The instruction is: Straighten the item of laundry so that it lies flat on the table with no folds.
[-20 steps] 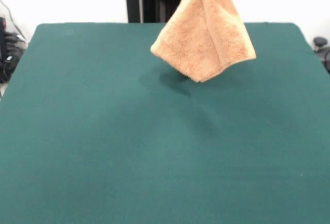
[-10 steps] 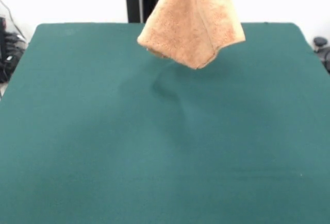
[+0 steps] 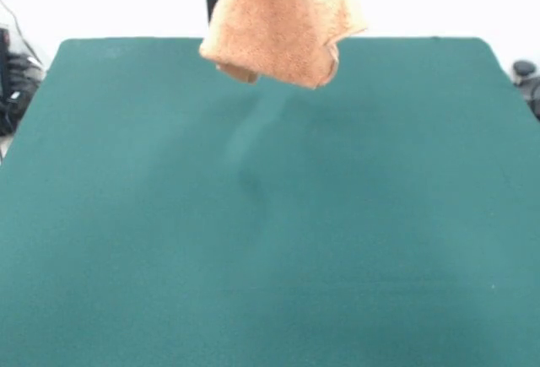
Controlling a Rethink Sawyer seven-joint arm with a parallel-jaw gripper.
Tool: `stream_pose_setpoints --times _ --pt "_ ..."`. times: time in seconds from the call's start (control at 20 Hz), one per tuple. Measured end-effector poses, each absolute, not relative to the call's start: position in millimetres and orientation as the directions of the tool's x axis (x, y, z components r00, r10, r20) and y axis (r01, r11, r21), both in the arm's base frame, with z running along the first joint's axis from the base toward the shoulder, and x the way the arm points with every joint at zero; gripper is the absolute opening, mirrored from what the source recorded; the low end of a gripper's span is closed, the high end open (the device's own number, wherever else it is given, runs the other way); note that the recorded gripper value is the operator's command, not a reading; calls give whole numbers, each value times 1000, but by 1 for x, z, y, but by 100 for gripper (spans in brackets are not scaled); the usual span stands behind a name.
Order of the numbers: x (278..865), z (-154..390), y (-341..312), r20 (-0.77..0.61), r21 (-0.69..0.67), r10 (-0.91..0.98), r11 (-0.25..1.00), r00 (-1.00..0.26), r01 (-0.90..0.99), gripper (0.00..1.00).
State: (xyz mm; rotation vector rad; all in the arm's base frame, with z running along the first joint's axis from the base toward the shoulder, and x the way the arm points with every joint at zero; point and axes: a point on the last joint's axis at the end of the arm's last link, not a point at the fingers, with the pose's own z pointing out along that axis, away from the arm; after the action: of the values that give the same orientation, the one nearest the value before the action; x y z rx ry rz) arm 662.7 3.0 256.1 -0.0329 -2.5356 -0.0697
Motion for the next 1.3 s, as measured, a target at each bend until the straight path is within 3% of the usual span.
stream_pose_setpoints --times 0.7,1.3 --pt "702 266 -3 496 14 -15 1000 -868 -9 0" --pt "745 214 -2 444 11 -41 999 -895 -40 0"
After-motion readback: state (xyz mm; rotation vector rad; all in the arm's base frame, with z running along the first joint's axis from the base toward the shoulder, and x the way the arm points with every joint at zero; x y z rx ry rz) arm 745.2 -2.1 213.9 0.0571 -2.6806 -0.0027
